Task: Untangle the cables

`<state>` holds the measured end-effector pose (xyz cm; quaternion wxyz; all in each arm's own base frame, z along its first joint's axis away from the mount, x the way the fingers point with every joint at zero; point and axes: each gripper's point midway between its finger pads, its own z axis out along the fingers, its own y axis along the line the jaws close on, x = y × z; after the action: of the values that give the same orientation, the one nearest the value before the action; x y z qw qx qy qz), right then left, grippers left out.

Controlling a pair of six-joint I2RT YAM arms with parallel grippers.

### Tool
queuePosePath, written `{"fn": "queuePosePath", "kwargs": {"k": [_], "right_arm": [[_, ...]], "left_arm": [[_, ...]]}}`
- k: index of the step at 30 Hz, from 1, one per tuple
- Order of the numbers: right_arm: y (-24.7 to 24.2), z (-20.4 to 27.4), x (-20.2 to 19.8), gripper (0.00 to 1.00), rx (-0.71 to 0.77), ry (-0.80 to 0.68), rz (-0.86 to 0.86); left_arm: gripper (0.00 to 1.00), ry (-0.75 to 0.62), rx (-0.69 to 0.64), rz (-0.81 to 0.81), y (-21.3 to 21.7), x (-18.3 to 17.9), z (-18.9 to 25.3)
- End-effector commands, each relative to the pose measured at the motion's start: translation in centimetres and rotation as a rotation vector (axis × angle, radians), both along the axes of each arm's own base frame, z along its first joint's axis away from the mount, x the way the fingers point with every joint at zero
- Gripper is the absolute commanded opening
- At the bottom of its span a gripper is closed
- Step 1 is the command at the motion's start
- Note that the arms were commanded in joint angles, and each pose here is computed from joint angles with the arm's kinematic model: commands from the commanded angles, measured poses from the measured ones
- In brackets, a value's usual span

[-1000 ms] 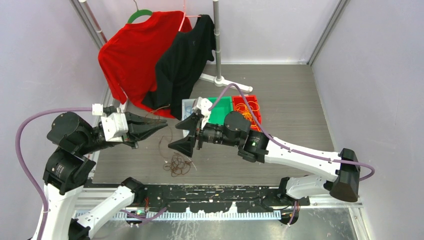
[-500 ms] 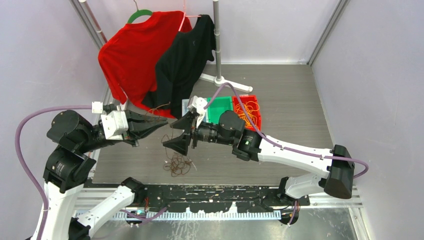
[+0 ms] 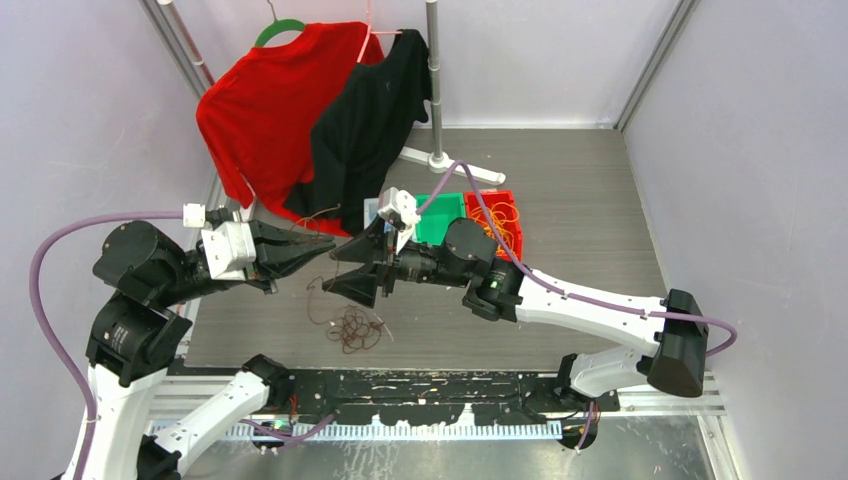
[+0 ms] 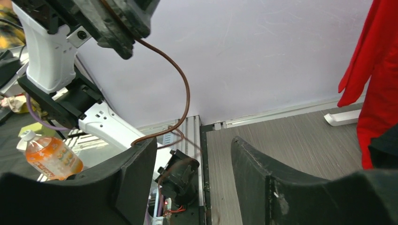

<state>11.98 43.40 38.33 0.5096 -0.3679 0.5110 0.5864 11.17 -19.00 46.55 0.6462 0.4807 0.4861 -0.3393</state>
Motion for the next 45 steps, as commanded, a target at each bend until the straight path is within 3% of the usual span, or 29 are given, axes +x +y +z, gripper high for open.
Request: {"fn": "queuePosePath", "kwargs": {"k": [1,20,28,37,42,45], "right_arm": [[-0.4,3.4,-1.6,0.65,0.073,-0.049,0.072],[-0.1,-0.2,-1.2,0.70,-0.094,-0.055,0.062],[0.3,2.9,-1.2,0.69,0.040,-0.045,0.052],[1.7,5.1,-1.1,0.57,0.139,-0.012,0.086],[1.6,5.3,-1.0,0.42,0.154,-0.003,0.082],[1.3,5.3,-1.2,0.40,0.161,-0.005,0.082]], "left_arm": [[0.00,-0.064,-0.041,0.013,0.3,-0.2,1.8],[0.00,-0.118,-0.067,0.013,0.4,-0.4,4.3],[0.00,-0.101,-0.061,0.012,0.3,-0.2,3.6],[0.00,-0.094,-0.065,0.014,0.3,-0.1,3.5],[0.00,-0.080,-0.059,0.020,0.4,-0.2,2.6],[0.00,-0.070,-0.054,0.024,0.5,-0.3,1.9]]}}
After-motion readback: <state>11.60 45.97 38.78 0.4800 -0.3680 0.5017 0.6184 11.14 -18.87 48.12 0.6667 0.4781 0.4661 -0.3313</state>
